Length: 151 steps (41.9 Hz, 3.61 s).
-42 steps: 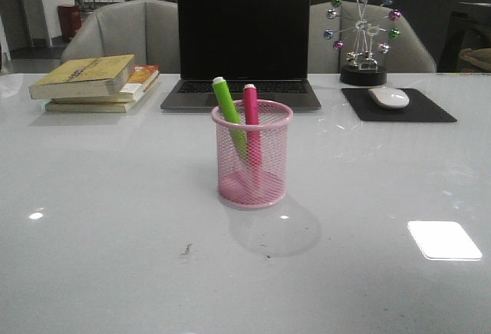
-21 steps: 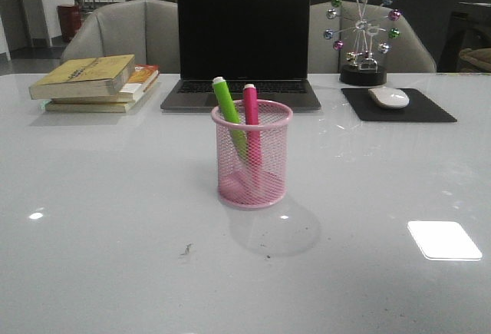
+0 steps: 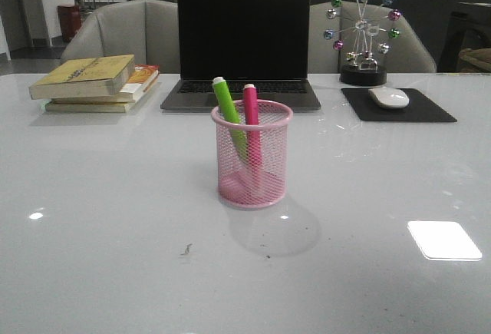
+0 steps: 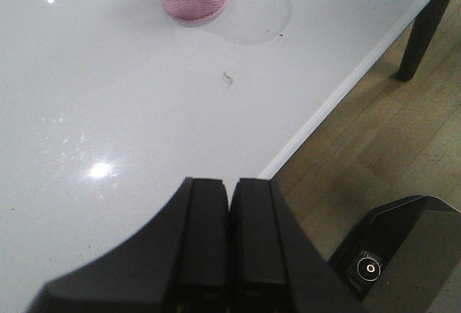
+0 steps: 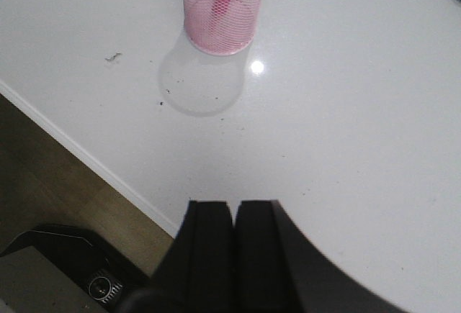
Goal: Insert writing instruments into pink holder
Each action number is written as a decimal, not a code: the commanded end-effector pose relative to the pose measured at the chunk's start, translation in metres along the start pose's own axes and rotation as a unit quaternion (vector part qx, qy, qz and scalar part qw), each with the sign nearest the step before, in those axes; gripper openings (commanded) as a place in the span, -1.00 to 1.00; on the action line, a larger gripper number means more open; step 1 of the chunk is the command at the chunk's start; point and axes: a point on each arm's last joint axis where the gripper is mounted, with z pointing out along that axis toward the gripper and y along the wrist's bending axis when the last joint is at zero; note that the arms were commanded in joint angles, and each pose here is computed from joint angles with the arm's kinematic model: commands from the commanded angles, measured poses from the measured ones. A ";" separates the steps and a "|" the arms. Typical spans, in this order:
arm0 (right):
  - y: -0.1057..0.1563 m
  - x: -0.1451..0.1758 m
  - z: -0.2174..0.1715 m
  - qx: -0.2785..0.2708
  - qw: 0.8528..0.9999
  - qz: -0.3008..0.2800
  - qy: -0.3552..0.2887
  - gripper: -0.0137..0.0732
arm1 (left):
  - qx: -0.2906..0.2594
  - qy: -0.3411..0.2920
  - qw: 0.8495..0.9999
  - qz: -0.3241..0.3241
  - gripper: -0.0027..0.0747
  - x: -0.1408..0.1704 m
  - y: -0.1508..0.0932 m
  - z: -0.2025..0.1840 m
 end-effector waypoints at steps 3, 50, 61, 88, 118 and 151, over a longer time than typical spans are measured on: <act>-0.001 -0.013 -0.005 0.003 0.999 -0.005 -0.047 -0.59 | -0.008 -0.059 0.998 -0.002 -0.68 -0.011 0.002 -0.009; -0.001 -0.011 -0.005 0.003 0.999 -0.005 -0.039 -0.59 | -0.337 -0.377 0.839 -0.199 -0.68 0.109 0.008 0.002; -0.001 -0.011 -0.005 0.003 0.999 -0.005 -0.039 -0.59 | -0.341 -0.399 0.830 -0.189 -0.68 0.105 0.008 -0.001; -0.001 -0.011 -0.005 0.003 0.999 -0.005 -0.039 -0.59 | -0.341 -0.399 0.830 -0.189 -0.68 0.105 0.008 -0.001; -0.020 0.131 -0.007 0.228 0.903 0.132 -0.339 -0.59 | -0.342 -0.399 0.829 -0.190 -0.68 0.106 0.009 -0.001; -0.020 0.147 0.000 0.263 0.860 0.112 -0.423 -0.59 | -0.341 -0.398 0.830 -0.190 -0.68 0.106 0.009 -0.001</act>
